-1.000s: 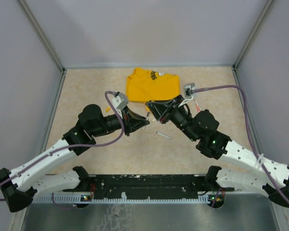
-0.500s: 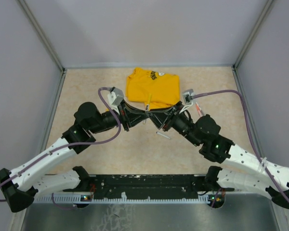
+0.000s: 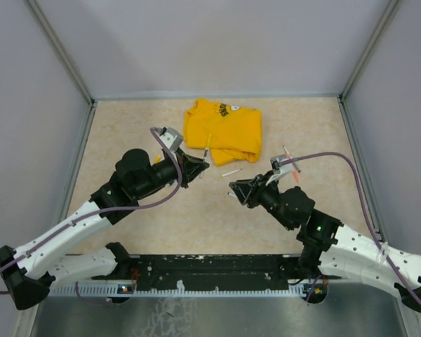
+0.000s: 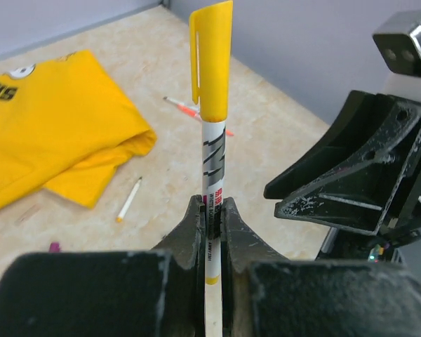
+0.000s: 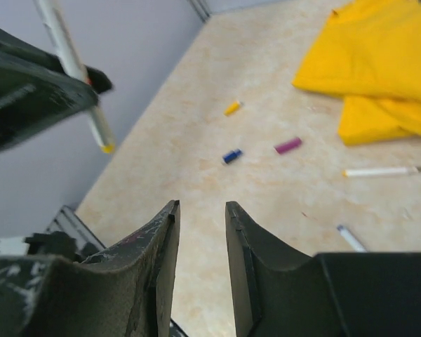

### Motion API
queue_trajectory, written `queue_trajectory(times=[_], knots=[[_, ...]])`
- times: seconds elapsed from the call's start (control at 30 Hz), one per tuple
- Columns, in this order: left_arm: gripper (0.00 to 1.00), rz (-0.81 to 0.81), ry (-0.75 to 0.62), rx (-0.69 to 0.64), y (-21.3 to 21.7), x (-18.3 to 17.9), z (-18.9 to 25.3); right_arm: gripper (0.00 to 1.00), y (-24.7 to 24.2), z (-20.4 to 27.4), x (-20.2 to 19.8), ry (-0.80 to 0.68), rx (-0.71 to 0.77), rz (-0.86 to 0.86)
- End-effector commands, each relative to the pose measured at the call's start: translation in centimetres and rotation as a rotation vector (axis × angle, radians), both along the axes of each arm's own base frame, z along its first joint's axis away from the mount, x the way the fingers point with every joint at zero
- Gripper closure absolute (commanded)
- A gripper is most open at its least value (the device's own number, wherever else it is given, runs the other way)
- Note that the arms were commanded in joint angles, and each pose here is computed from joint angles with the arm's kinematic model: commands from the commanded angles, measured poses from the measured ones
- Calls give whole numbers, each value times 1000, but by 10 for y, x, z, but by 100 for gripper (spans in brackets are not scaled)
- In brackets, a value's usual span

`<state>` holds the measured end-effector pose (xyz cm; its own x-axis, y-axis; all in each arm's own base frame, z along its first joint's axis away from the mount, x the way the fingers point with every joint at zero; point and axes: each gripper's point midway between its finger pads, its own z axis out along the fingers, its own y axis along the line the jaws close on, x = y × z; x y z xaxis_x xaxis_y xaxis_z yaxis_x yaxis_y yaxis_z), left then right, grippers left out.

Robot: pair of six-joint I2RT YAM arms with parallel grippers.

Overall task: Insert the pens into the pen caps
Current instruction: Place the pen at the center of the board.

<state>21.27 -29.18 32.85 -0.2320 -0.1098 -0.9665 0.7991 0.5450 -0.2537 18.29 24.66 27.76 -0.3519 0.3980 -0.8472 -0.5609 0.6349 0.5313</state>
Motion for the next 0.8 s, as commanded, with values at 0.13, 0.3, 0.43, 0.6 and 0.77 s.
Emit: queue_trajectory(times=[0.13, 0.3, 0.43, 0.6, 0.77], knots=[[100, 185, 277, 272, 18, 21, -107, 68, -28, -65, 12, 139, -65, -179], [100, 267, 451, 355, 25, 21, -164, 68, -30, -73, 13, 153, -67, -195], [100, 345, 526, 428, 35, 25, -194, 68, -33, -76, 14, 160, -82, -207], [100, 450, 629, 524, 59, 39, -227, 69, -37, -87, 12, 187, -105, -216], [100, 532, 782, 606, 89, 58, -261, 69, -40, -92, 11, 199, -121, -226]])
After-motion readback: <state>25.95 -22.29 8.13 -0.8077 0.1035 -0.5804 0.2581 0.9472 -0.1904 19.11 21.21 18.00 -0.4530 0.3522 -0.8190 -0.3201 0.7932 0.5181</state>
